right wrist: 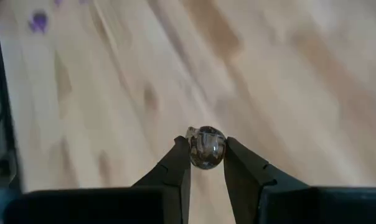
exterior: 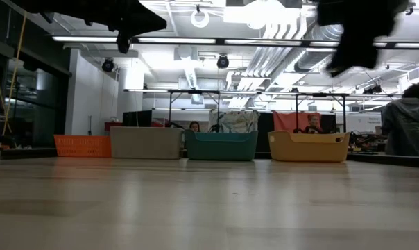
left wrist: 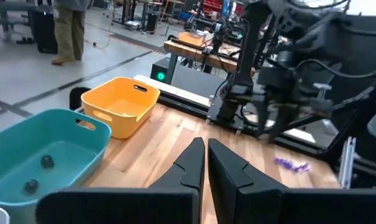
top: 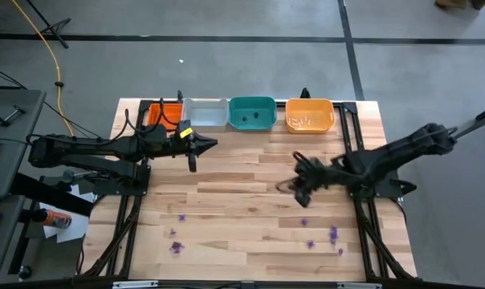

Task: Sort Halloween decoration
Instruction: Put the black skull into the green bin

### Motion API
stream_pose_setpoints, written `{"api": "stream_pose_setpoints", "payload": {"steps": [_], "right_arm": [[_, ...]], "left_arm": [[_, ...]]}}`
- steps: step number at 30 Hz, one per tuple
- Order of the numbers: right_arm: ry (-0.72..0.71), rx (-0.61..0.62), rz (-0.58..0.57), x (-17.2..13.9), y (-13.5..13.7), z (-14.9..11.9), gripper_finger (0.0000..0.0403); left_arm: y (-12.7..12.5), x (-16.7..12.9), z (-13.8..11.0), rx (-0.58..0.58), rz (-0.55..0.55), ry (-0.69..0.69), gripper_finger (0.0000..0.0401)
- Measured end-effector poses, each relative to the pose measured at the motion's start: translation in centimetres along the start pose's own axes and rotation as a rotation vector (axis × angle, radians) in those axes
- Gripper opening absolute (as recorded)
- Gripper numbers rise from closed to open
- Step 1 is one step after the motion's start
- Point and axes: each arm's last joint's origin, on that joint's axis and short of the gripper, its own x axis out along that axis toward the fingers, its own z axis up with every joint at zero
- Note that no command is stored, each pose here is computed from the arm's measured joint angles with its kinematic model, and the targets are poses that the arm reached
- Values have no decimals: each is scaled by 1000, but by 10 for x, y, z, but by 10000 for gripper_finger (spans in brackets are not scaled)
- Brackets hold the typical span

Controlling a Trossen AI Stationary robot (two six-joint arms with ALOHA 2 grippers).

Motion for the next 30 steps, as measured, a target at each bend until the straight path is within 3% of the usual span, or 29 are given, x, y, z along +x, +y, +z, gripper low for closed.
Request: {"api": "stream_pose_setpoints", "payload": {"steps": [7, 12, 16, 20, 24, 30], "right_arm": [[-294, -137, 96, 38, -17, 66, 66], [-525, -179, 183, 45, -37, 106, 66], [-625, -176, 144, 41, -53, 131, 66], [-636, -205, 83, 33, -59, 160, 66], [-532, -207, 2, 35, -69, 183, 66], [-378, -20, -197, 59, -103, 215, 66]], "left_arm": [[-4, 0, 14, -112, -25, -73, 9], [-8, -2, 28, -73, -57, -164, 10], [-9, -2, 32, -35, -57, -176, 10], [-9, -2, 32, -35, -57, -177, 10], [-9, -2, 32, -35, -55, -176, 10], [-8, -2, 32, -35, -49, -178, 10]]}}
